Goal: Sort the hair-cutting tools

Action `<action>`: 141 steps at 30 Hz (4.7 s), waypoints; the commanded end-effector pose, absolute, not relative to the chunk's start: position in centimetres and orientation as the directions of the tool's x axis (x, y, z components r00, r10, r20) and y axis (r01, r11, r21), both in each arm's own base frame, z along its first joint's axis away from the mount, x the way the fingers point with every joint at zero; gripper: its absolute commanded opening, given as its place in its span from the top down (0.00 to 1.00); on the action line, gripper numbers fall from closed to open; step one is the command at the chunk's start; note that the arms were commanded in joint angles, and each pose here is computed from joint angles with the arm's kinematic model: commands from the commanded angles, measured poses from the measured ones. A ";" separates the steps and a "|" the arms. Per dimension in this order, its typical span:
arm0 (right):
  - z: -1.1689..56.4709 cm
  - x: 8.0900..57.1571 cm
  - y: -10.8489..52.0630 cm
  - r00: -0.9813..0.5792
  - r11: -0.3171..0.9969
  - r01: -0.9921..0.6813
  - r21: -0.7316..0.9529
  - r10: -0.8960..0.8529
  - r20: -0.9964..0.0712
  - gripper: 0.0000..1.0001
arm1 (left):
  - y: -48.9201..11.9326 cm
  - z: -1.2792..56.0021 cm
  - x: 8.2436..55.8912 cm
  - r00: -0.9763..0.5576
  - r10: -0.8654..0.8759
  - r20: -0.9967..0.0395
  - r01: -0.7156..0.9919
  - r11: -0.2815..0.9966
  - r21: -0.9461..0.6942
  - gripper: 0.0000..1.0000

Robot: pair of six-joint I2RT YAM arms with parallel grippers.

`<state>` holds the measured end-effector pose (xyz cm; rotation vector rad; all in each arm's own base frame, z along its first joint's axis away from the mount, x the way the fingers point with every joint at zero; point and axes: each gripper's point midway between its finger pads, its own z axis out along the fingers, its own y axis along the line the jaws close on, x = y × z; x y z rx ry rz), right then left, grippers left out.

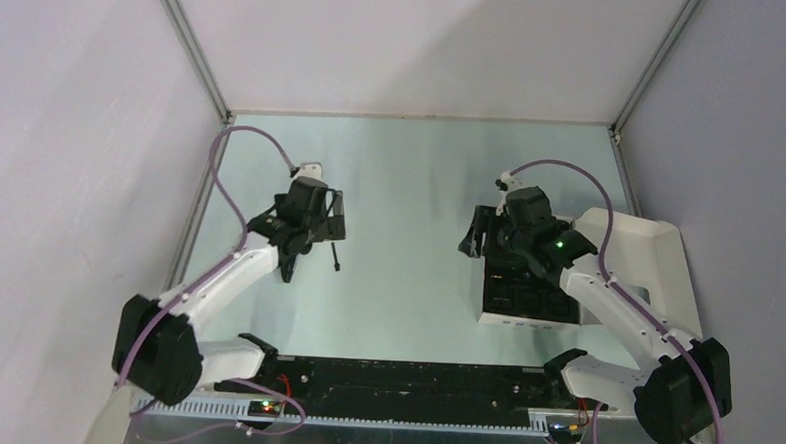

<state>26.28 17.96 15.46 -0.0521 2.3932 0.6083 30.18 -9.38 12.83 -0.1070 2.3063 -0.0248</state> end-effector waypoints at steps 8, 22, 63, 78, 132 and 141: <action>16.6 26.4 20.7 -0.732 0.840 -0.339 0.424 0.048 -0.680 0.36 | -12.6 9.2 35.8 -0.784 -0.095 -0.614 -0.040 0.994 -0.102 0.14; 15.7 26.4 18.9 -0.721 0.841 -0.310 0.442 0.095 -0.686 0.35 | -11.6 3.2 37.4 -0.889 -0.082 -0.451 -0.087 0.996 -0.009 0.15; 21.0 25.4 21.7 -0.754 0.631 -0.393 0.669 0.195 -0.627 0.36 | -25.5 17.7 28.8 -0.410 0.436 -0.801 0.672 0.738 0.057 0.69; 26.9 24.1 25.0 -0.773 0.426 -0.494 0.758 0.186 -0.607 0.42 | -30.2 24.6 23.6 -0.102 0.417 -0.903 0.838 0.525 0.148 0.67; 22.9 27.5 17.9 -0.758 0.636 -0.327 0.699 0.264 -0.596 1.00 | -19.4 28.6 26.5 -0.145 0.096 -0.985 0.461 0.887 0.018 0.01; 19.3 29.9 11.1 -0.697 0.724 -0.102 0.683 0.437 -0.568 1.00 | -6.9 27.0 25.7 -0.109 -0.134 -0.985 0.129 0.981 -0.147 0.00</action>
